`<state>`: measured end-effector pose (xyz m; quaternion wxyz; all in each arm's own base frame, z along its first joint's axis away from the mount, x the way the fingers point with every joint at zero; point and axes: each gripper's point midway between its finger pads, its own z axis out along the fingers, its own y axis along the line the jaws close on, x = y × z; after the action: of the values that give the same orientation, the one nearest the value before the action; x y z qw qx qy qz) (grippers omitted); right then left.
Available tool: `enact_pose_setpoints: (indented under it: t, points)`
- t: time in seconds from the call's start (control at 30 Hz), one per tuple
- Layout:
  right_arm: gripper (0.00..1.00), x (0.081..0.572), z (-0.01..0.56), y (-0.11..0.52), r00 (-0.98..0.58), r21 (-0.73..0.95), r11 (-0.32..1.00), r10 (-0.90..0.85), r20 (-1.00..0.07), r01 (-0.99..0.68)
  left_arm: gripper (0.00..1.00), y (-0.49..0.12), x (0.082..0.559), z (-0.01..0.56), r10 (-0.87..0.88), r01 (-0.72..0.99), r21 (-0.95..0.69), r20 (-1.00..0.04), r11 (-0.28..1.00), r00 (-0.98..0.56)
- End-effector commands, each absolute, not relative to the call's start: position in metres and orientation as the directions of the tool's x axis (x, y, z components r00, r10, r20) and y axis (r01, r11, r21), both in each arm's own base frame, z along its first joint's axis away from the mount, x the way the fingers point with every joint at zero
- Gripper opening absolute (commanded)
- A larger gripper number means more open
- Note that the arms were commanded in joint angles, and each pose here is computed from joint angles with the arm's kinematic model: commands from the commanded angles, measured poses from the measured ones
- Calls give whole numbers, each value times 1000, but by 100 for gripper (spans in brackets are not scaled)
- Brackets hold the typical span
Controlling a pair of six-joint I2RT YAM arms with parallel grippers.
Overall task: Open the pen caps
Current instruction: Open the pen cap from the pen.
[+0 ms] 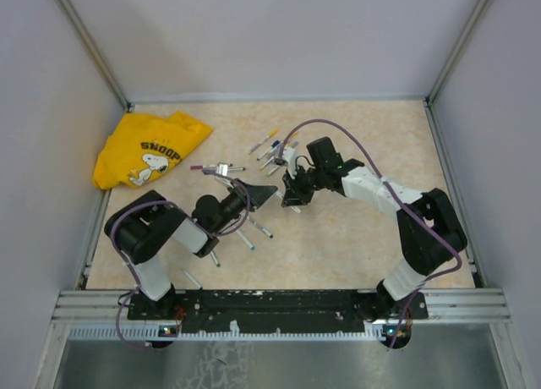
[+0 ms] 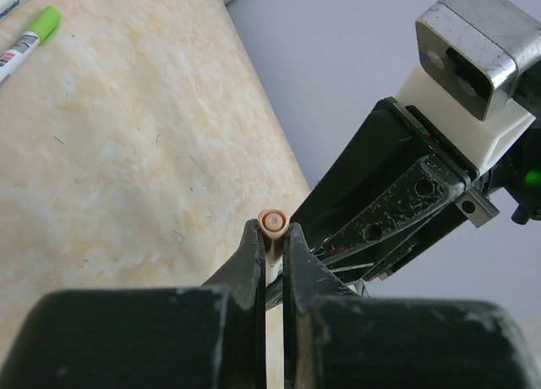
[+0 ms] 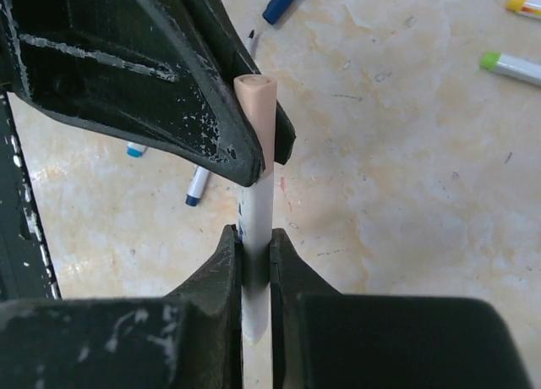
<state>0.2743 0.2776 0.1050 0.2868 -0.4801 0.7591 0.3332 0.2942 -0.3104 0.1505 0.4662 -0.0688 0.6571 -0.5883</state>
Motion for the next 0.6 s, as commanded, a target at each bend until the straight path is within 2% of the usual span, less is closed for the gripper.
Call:
enact_pose_setpoints:
  t: [0.0, 0.23, 0.43, 0.57]
  points:
    - [0, 271, 117, 290, -324, 217, 255, -532, -783, -942, 0, -283, 290, 224, -756, 638, -741, -537, 211, -374]
    - [0, 252, 113, 303, -286, 220, 184, -555, -781, -958, 0, -199, 307, 228, -839, 555, -757, -514, 344, -182]
    - [0, 236, 99, 318, -261, 223, 139, -598, -758, -965, 0, -147, 299, 240, -876, 521, -760, -481, 388, -49]
    - [0, 241, 85, 319, -280, 209, 186, -628, -726, -960, 0, -135, 289, 244, -865, 526, -742, -502, 416, -25]
